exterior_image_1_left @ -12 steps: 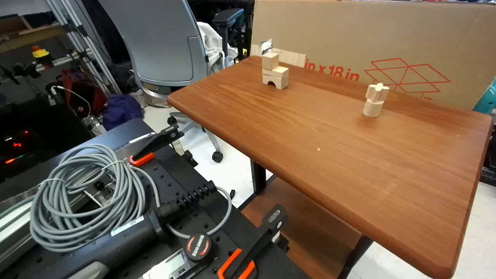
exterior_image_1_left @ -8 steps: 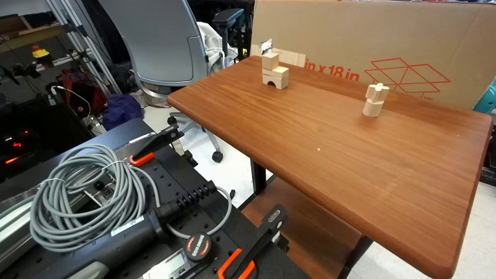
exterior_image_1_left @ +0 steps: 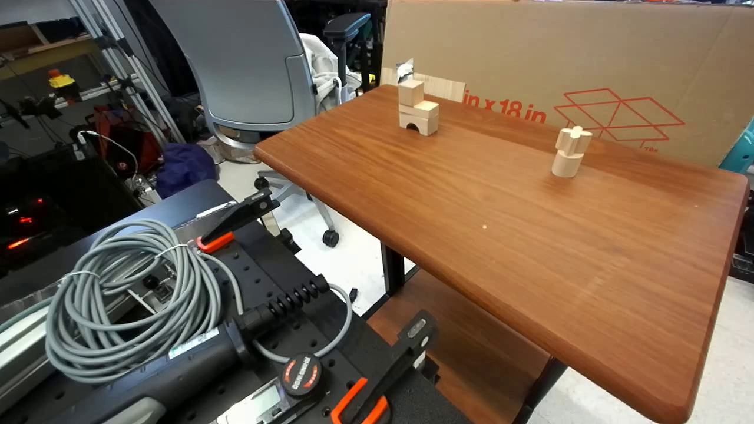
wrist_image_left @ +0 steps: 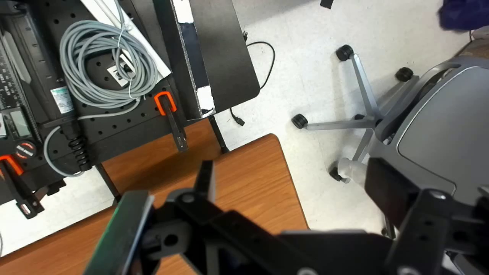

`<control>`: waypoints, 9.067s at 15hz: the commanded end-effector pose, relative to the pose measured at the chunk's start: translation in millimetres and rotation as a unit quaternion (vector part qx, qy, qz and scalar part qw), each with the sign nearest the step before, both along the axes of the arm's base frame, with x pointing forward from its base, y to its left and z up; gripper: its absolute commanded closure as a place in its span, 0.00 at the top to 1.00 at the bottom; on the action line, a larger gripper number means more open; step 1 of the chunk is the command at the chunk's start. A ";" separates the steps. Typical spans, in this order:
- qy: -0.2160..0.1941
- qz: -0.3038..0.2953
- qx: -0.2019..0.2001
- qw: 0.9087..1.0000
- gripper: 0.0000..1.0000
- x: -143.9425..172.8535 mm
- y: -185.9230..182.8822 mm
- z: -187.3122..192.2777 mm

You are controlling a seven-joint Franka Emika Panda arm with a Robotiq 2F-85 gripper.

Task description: Move the block on top of the right tower to the right tower

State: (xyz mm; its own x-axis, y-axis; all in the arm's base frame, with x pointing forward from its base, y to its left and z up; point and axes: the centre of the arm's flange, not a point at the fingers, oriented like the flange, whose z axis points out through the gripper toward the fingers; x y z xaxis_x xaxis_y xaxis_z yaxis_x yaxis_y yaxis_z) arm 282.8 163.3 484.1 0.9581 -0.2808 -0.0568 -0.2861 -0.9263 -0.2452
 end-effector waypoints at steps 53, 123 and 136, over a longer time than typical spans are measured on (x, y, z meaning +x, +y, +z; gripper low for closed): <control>0.042 0.203 -0.185 0.961 0.66 373.1 -18.0 -288.9; 0.078 0.009 -0.117 0.990 0.64 395.2 -263.5 -280.4; 0.057 -0.004 -0.110 0.992 1.00 354.8 -202.3 -216.0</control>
State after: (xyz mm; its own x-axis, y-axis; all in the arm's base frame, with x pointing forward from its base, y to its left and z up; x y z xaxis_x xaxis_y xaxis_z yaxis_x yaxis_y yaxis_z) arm 637.2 -38.4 268.5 0.9469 -0.3054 -0.1008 -0.3073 -0.9516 -0.0039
